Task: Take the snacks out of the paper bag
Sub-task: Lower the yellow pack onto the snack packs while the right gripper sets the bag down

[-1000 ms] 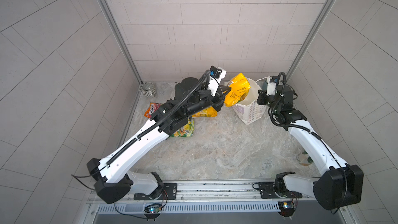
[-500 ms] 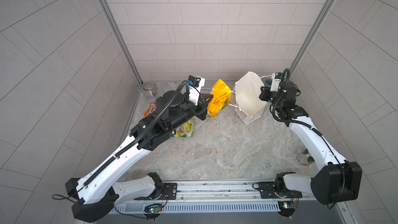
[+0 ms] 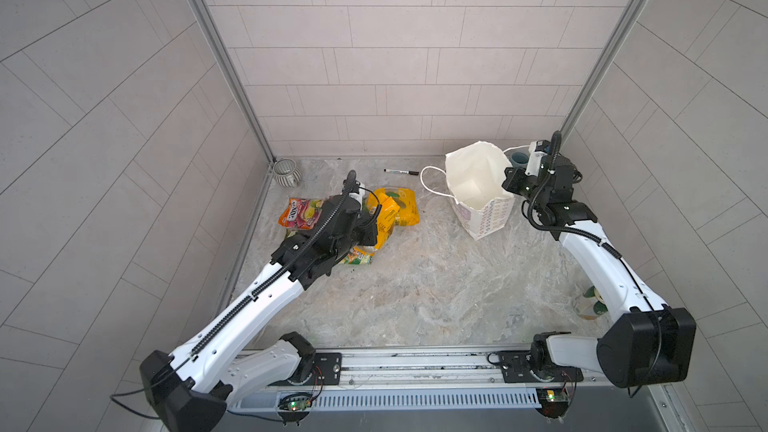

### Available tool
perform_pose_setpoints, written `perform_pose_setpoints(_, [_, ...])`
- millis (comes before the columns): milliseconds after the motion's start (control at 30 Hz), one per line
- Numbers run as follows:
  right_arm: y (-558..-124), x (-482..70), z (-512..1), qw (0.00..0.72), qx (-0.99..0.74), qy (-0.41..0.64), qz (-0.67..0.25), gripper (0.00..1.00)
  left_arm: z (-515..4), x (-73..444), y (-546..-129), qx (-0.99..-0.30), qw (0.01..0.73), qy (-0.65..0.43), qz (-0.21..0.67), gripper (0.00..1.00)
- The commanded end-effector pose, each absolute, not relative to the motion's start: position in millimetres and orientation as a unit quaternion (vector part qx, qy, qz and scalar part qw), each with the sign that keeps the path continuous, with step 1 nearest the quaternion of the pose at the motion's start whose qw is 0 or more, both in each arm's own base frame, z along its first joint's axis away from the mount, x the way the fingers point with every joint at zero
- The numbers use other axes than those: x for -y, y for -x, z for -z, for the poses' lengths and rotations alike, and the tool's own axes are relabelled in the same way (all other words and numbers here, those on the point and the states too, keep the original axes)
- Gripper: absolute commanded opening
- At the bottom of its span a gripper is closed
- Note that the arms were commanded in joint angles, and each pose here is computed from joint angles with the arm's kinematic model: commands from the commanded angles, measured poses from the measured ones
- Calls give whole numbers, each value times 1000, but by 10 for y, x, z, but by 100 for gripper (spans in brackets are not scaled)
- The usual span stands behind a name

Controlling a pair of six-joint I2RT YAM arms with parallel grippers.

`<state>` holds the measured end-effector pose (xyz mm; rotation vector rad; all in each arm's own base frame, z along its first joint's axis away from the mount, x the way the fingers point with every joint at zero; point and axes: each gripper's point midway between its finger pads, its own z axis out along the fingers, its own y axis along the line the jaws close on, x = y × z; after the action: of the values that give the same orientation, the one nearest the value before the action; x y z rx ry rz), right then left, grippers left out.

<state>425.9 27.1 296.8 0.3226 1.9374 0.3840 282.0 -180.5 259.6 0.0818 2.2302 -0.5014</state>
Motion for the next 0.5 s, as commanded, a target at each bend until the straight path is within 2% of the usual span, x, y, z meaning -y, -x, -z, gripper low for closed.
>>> perform_pose_setpoints(0, [-4252,-281,-2990,533,-816,-141,-172,0,-2774,1741,-2918,-868,456,-7,197,0])
perform_pose_setpoints(233, [-4276,-243,-2933,524,-819,-153,-176,0,-2539,1717,-3000,-886,440,-5,143,0])
perform_pose_setpoints(467, [-4334,-253,-2962,494,-800,-223,-256,0,-2421,1832,-3053,-895,430,-28,113,0])
